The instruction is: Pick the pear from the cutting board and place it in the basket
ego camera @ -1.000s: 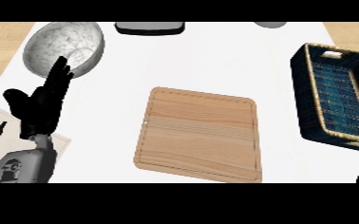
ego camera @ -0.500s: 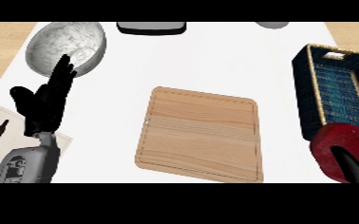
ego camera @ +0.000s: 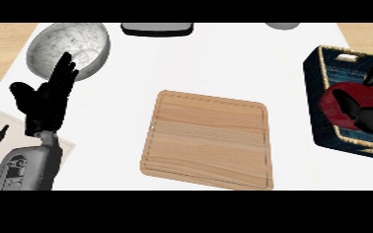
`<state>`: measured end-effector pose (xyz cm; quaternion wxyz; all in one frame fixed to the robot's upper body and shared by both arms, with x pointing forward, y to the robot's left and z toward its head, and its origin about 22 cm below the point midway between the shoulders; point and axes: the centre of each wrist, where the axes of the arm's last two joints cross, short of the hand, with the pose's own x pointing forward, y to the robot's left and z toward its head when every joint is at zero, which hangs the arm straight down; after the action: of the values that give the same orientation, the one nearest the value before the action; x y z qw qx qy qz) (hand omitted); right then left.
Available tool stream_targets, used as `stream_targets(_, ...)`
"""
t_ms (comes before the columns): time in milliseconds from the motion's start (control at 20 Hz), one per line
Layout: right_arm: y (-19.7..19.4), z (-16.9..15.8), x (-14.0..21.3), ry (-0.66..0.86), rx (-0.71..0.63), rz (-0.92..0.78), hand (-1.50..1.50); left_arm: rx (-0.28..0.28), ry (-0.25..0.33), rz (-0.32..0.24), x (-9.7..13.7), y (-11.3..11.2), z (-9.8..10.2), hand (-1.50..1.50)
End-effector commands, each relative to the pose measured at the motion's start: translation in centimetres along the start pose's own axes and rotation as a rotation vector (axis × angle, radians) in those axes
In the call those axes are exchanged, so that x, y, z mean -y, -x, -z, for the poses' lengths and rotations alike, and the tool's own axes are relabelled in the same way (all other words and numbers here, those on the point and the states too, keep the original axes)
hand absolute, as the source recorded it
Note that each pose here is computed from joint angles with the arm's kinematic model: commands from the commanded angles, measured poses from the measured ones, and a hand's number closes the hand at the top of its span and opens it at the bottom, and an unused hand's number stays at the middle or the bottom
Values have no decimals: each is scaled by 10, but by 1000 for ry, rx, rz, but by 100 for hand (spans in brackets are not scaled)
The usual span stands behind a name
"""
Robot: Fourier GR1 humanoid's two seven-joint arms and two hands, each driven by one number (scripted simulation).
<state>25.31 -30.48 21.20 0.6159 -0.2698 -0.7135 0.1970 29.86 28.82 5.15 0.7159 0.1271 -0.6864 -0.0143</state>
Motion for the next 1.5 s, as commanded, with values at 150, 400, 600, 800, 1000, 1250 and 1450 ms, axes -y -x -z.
stream_targets(150, 48, 25, 21, -4, -36, -1, 150, -3, -8, -7, -2, -6, -8, 0)
stream_targets(400, 53, 55, 7, -51, -79, 44, 150, 0, 8, -5, -9, 17, -12, 0)
stream_targets(600, 67, 60, 36, -66, -50, 66, 150, 14, -8, 3, -10, 21, 8, 0)
stream_targets(800, 40, 54, 52, 1, 247, -540, 150, 12, 13, 2, 13, 2, -4, 0)
stream_targets(1000, 53, 50, 39, 43, 354, -693, 150, -2, 9, 7, 1, 3, -9, 0)
stream_targets(1250, 68, 71, 18, 65, 345, -701, 150, 8, 3, -1, -3, 19, -9, 0)
stream_targets(1450, 70, 87, 14, 74, 322, -707, 150, 0, 3, 14, -12, 2, 1, 0)
